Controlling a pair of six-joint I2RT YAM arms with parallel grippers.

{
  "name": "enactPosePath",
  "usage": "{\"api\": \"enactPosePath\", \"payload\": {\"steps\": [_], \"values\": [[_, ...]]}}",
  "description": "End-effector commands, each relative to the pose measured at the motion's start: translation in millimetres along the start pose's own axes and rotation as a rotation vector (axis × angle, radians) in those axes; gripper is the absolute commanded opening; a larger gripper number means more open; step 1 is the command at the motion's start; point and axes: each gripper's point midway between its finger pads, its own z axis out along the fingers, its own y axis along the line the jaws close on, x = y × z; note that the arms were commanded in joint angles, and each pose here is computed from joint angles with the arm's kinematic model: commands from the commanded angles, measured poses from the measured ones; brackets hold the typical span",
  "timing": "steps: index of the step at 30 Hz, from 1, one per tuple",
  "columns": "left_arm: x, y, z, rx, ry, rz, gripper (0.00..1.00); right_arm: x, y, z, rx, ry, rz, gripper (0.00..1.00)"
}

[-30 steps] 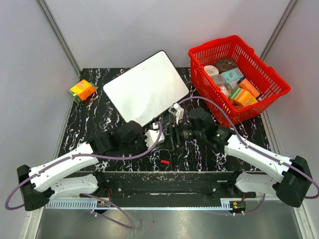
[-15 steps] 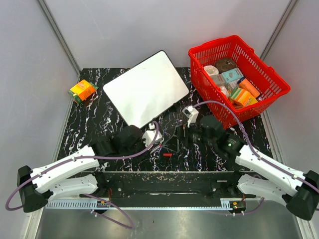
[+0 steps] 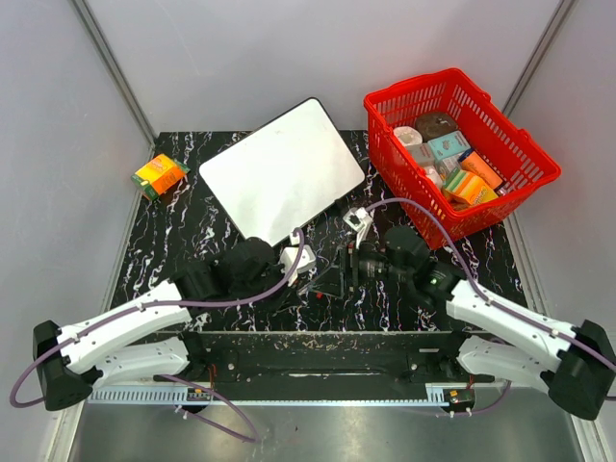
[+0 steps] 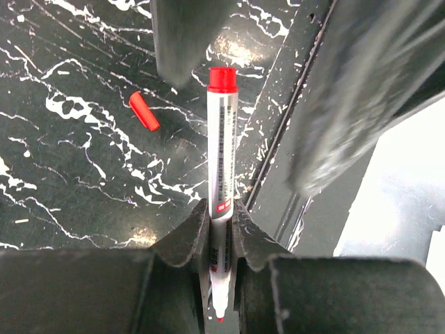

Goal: Write a sentence on the whiteboard
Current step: Open the pen cap from the whiteboard marker.

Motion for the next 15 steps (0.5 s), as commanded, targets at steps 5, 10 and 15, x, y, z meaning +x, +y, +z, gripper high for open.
{"api": "enactPosePath", "payload": {"steps": [5,10,15], "values": [[-41,-16,-5,0.069,-0.118,0.028,0.0,-5,21,17,-0.165,-0.003,0.05,0.43],[-37,-16,-6,0.071,-0.116,0.018,0.0,-9,21,13,-0.166,-0.048,0.074,0.01],[-27,-15,-7,0.062,-0.109,0.007,0.17,-12,22,10,-0.155,-0.067,0.058,0.0]]}}
